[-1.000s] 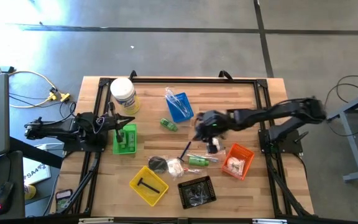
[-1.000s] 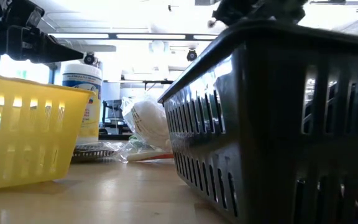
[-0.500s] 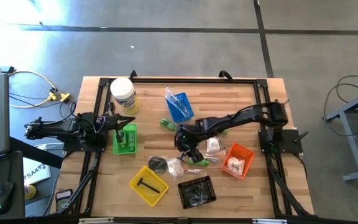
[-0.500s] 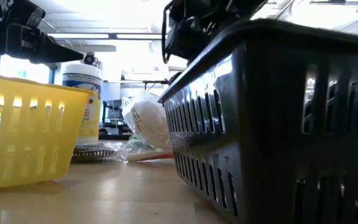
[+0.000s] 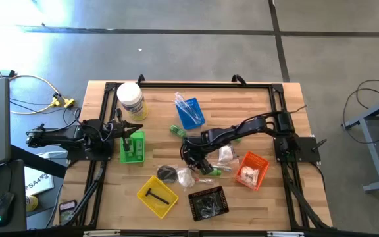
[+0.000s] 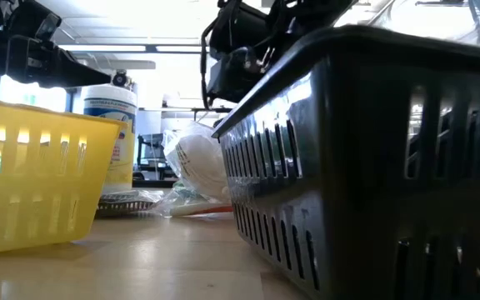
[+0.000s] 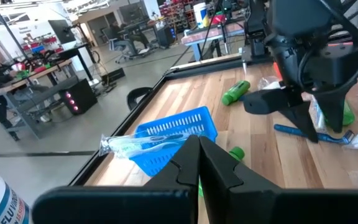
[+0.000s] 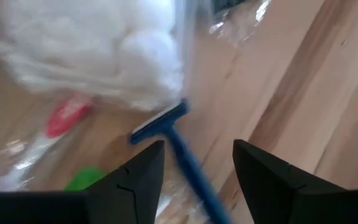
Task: Pick & Place Travel size toiletries
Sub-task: Put the blue razor into the yellow bin
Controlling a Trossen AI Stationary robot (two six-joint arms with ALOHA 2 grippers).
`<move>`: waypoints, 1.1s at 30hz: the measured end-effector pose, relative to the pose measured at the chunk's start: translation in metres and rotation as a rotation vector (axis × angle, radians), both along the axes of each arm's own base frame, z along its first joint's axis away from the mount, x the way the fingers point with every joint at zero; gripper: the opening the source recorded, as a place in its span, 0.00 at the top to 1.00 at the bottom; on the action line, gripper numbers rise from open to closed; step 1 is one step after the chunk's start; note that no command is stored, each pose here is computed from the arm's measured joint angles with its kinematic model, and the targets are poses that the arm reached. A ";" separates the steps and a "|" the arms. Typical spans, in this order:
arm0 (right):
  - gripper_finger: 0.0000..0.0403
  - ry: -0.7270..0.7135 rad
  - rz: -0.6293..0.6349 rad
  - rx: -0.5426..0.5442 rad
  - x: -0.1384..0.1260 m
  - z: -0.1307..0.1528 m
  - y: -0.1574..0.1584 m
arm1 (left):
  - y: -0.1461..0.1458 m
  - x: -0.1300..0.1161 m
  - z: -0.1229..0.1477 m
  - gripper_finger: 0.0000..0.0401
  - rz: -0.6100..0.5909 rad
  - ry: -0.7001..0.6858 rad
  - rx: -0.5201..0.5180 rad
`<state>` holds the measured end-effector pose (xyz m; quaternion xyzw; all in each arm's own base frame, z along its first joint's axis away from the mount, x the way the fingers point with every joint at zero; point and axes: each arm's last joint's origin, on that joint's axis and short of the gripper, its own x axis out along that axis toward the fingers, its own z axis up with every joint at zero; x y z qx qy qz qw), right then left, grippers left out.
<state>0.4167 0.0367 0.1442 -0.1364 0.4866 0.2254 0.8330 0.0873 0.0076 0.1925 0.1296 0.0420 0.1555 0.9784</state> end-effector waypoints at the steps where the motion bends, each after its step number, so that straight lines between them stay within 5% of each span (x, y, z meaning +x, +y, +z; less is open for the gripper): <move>1: 0.55 -0.001 0.005 -0.017 0.000 -0.002 0.001 | 0.000 0.000 0.000 1.00 0.000 0.001 0.002; 12: 0.62 0.055 0.035 -0.059 -0.001 -0.018 0.007 | 0.000 0.000 0.000 1.00 0.000 0.004 0.002; 22: 0.94 0.031 0.002 -0.062 0.001 -0.016 -0.002 | 0.000 0.000 0.000 1.00 0.000 0.004 0.002; 33: 0.95 -0.039 -0.104 -0.165 0.001 0.002 -0.011 | 0.000 0.000 0.000 1.00 0.001 -0.004 -0.022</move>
